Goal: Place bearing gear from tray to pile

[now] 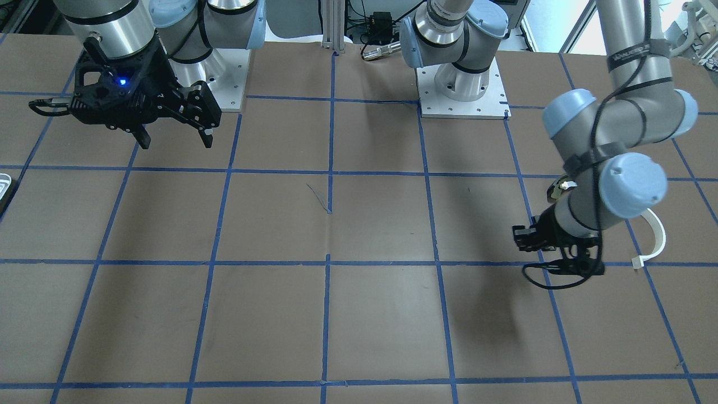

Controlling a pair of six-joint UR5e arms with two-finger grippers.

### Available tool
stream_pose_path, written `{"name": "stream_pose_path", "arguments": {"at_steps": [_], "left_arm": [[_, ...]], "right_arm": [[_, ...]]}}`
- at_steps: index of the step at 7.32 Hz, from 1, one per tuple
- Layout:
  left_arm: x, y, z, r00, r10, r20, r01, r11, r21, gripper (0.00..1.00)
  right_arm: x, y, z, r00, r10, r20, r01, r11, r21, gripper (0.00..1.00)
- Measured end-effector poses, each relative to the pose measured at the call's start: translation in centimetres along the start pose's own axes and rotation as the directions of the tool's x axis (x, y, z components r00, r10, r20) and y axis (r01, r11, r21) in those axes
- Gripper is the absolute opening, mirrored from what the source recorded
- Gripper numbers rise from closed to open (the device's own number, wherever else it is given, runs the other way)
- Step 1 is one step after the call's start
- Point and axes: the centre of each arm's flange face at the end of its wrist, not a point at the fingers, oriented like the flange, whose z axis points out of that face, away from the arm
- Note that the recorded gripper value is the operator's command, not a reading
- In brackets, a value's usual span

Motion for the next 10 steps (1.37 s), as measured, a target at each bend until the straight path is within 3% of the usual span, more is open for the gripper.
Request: {"name": "stream_pose_path", "arguments": {"at_steps": [4,9,10], "left_arm": [[-18.1,4.0,3.3,0.994,-0.086,-0.061,0.084,0.996,-0.032,0.00],[-20.7,4.4,7.1,0.990,-0.093,-0.105,0.084,0.993,-0.082,0.00],[-20.9,4.4,7.4,0.990,-0.095,-0.108,0.085,0.993,-0.087,0.18]], "right_arm": [[0.1,0.1,0.0,1.000,-0.004,-0.003,0.004,1.000,-0.001,1.00],[0.1,0.1,0.0,1.000,-0.004,-0.012,0.004,1.000,-0.002,1.00],[0.2,0.1,0.0,1.000,-0.005,-0.013,0.005,1.000,-0.004,1.00]]}}
